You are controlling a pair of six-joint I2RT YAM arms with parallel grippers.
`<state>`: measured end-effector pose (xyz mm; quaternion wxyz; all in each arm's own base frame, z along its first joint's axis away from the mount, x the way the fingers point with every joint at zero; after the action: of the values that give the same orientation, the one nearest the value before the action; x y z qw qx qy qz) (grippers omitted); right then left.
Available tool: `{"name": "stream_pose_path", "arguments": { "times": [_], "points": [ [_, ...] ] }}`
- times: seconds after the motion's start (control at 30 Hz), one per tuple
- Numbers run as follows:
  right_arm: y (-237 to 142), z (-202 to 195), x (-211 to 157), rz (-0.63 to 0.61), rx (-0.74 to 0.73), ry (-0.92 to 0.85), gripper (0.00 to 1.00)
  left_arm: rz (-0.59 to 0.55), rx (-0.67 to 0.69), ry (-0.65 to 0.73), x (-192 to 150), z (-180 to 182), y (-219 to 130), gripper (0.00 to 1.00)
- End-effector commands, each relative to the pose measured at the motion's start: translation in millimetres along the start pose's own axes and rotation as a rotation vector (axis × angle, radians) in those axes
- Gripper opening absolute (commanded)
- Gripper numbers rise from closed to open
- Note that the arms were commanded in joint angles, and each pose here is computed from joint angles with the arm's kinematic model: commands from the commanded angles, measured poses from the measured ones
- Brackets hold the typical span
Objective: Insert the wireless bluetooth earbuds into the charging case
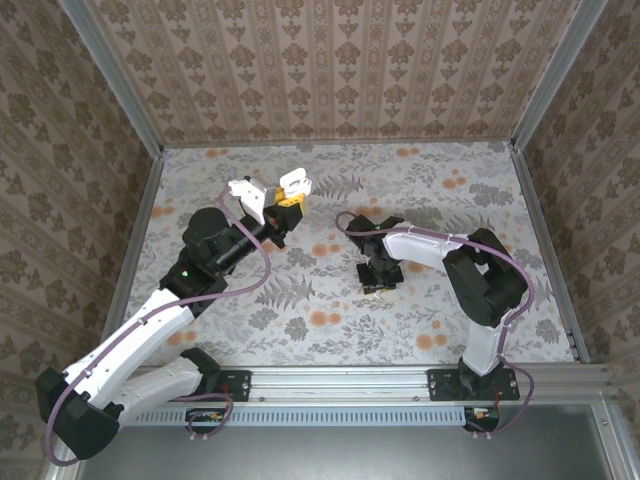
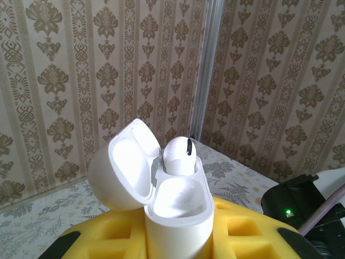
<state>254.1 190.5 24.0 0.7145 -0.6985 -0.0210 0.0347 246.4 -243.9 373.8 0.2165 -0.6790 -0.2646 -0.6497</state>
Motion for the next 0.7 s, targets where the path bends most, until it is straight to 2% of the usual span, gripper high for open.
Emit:
{"name": "stream_pose_path", "arguments": {
  "times": [0.0,0.43,0.53,0.67],
  "points": [
    [-7,2,-1,-0.023,0.025,0.012,0.31,-0.022,-0.004,-0.010,4,0,1,0.25],
    [-68,-2,12,-0.175,0.107,0.074,0.30,0.024,-0.008,-0.023,-13,2,10,0.25],
    [-102,-7,19,-0.277,0.120,0.092,0.30,0.052,-0.006,-0.038,-23,4,16,0.25],
    [-167,-10,29,-0.476,0.176,0.097,0.31,0.052,-0.035,-0.083,-29,1,28,0.25]
  ]
}}
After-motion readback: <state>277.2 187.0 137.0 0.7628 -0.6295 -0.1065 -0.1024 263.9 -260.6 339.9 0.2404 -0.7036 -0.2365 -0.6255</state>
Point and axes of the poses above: each hand's point on the last joint's axis, 136 mm out from that joint toward the fingers, its own y axis out along the fingers, its own z axis along the line the jaws close on, x = y × z, the point moved 1 cm from there along -y, back along the fingers, and after that the axes turned 3 degrees about y, right-handed, at the moved point
